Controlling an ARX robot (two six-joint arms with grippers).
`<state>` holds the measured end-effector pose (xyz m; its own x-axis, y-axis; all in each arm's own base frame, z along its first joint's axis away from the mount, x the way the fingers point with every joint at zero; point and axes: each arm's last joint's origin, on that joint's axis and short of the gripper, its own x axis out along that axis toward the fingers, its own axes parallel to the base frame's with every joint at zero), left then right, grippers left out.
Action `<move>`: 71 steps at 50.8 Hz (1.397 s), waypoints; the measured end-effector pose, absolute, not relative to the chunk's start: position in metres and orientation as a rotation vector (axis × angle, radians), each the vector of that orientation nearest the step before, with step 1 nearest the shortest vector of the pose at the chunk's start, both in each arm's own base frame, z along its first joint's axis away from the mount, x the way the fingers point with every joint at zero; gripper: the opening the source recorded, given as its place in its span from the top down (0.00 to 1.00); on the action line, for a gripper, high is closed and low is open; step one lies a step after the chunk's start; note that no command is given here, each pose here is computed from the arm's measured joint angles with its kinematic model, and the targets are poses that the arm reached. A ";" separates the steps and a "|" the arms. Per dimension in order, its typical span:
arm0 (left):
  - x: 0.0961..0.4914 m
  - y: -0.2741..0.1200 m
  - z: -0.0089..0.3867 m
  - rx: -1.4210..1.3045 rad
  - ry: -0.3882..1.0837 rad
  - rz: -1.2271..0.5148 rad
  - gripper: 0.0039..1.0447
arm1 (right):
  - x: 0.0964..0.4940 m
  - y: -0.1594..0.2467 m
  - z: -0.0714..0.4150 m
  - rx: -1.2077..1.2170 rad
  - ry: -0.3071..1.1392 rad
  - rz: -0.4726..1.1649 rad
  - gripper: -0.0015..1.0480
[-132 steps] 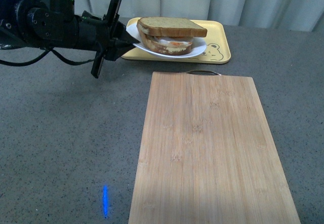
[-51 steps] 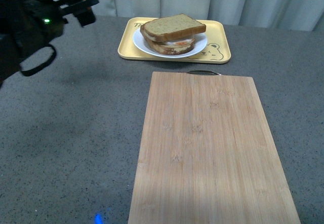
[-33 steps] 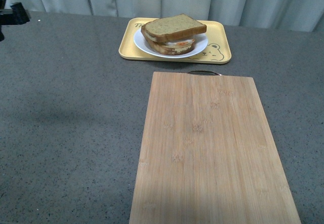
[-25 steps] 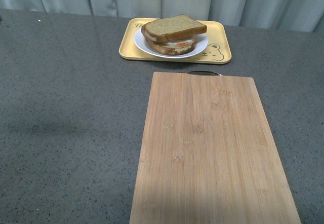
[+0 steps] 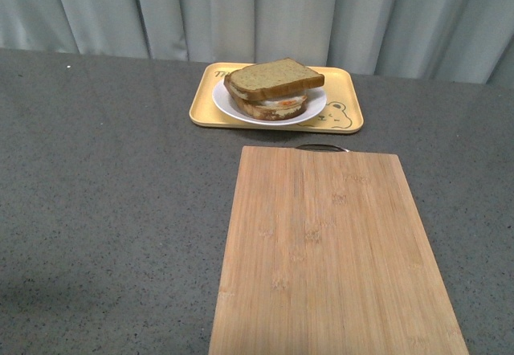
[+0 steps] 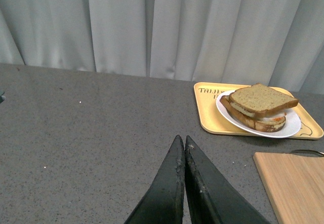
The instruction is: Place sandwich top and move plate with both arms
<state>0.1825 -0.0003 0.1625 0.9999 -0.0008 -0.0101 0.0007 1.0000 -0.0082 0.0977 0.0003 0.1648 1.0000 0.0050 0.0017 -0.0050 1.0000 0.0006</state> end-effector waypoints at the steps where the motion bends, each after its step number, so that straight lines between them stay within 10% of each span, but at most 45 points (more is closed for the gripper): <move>1: 0.180 0.000 0.162 -0.008 0.010 -0.001 0.97 | 0.098 0.000 0.165 0.001 -0.002 0.005 0.09; 71: 0.117 0.000 0.173 -0.007 -0.021 -0.002 0.97 | 0.098 0.000 0.165 0.001 -0.002 0.005 0.09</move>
<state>0.1172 -0.0002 0.1729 0.9998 -0.0015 0.0212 0.0017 1.0000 -0.0074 0.0977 0.0003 0.1648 1.0000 0.0050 0.0017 -0.0050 1.0000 0.0006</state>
